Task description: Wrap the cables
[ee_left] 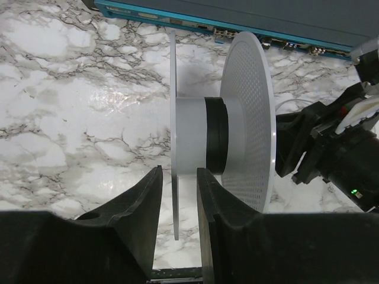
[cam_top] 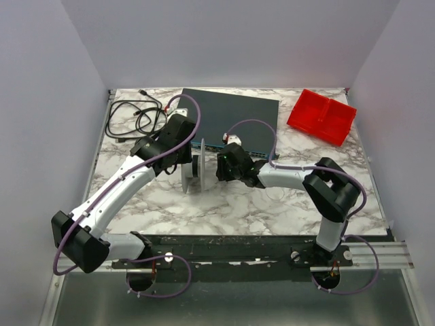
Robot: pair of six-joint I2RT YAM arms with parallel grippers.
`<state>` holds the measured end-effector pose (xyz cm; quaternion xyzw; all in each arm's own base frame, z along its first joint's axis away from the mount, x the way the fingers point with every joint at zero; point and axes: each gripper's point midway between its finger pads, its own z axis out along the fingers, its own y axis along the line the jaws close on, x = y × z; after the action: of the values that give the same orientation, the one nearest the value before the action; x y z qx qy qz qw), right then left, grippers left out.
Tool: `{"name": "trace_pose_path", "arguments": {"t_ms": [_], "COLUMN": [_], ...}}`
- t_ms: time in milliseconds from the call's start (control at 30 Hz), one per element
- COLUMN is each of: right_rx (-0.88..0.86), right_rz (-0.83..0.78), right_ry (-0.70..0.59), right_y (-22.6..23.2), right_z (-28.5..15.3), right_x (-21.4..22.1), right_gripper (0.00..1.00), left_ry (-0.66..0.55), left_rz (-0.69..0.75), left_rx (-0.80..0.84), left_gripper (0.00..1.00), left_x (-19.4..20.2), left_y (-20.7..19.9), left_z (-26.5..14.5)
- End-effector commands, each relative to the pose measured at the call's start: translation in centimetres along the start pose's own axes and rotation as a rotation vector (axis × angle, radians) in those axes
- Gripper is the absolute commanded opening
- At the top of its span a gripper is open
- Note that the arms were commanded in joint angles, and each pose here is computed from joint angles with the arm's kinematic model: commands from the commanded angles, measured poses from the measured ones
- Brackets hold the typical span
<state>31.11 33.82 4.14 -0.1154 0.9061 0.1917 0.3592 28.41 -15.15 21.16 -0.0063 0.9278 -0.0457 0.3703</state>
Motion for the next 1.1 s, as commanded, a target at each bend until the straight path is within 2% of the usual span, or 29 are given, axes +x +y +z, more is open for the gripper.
{"name": "trace_pose_path", "arguments": {"t_ms": [0, 167, 267, 333, 467, 667, 833, 1067], "right_rx": [0.018, 0.029, 0.056, 0.071, 0.123, 0.108, 0.094, 0.09], "right_rz": [-0.035, -0.047, -0.05, -0.049, -0.04, -0.054, -0.073, -0.076], "right_ry": [-0.014, 0.013, 0.029, 0.029, -0.009, -0.08, -0.139, -0.098], "right_y": [0.5, 0.7, 0.3, -0.1, -0.9, -0.2, 0.0, -1.0], "right_z": [1.2, 2.1, 2.5, 2.5, 1.5, -2.5, -6.3, -7.4], "right_x": [0.1, 1.4, 2.0, 2.1, 0.9, -2.9, -6.1, -5.5], "right_gripper": [0.39, 0.39, 0.32, 0.25, 0.01, 0.01, 0.01, 0.03], "left_ry": [-0.037, -0.036, -0.035, -0.037, -0.046, -0.061, -0.084, -0.102], "left_rz": [0.0, 0.0, 0.0, 0.001, 0.004, 0.015, 0.033, 0.043], "left_rx": [0.009, 0.013, 0.014, 0.014, 0.017, 0.048, 0.101, 0.168], "left_gripper": [0.32, 0.32, 0.32, 0.32, 0.32, 0.32, 0.39, 0.43], "left_x": [-1.1, -1.0, -1.0, -1.1, -1.3, -2.2, -3.5, -4.4], "left_y": [0.2, 0.1, 0.1, 0.2, 0.2, -0.2, -1.0, -2.1], "left_z": [-1.3, -1.2, -1.2, -1.3, -1.6, -2.5, -4.0, -5.2]}}
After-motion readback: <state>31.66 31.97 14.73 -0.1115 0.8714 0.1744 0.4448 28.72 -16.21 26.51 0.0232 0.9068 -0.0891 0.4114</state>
